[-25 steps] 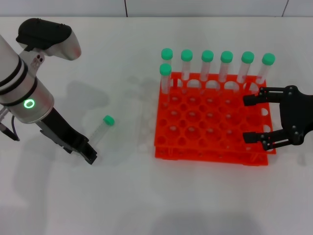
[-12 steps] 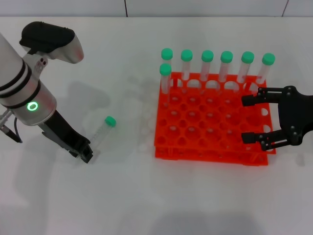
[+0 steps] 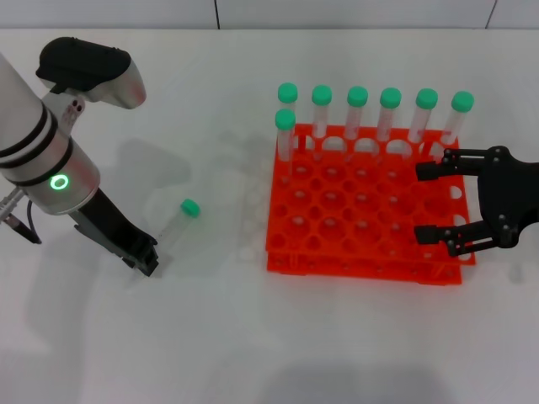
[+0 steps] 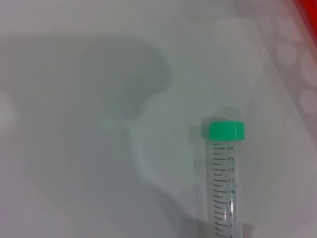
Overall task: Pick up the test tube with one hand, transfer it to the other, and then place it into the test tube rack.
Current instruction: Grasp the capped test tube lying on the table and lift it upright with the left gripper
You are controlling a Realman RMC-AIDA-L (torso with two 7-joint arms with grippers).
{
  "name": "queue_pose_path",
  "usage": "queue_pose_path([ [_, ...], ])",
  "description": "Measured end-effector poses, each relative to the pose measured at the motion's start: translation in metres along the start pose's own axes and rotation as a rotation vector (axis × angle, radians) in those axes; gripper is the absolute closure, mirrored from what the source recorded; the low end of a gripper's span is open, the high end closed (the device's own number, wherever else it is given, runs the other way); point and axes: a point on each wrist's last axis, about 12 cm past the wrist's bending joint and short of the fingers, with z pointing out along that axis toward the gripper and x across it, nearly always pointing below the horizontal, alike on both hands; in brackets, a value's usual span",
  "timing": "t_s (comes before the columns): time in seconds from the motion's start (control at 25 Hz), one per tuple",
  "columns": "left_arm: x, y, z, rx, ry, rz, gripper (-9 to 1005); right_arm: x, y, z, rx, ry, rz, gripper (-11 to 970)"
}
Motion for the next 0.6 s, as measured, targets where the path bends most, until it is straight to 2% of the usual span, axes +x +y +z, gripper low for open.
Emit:
queue_pose_path([
  [0.4, -0.007, -0.001, -0.005, -0.014, -0.045, 0.018, 804, 0.000, 0.000, 0.000, 0.001, -0.004, 0.001, 87],
  [0.6, -0.015, 0.000, -0.037, -0.093, -0.242, 0.059, 806, -0.001, 0.000, -0.003, 0.009, -0.015, 0.003, 87],
])
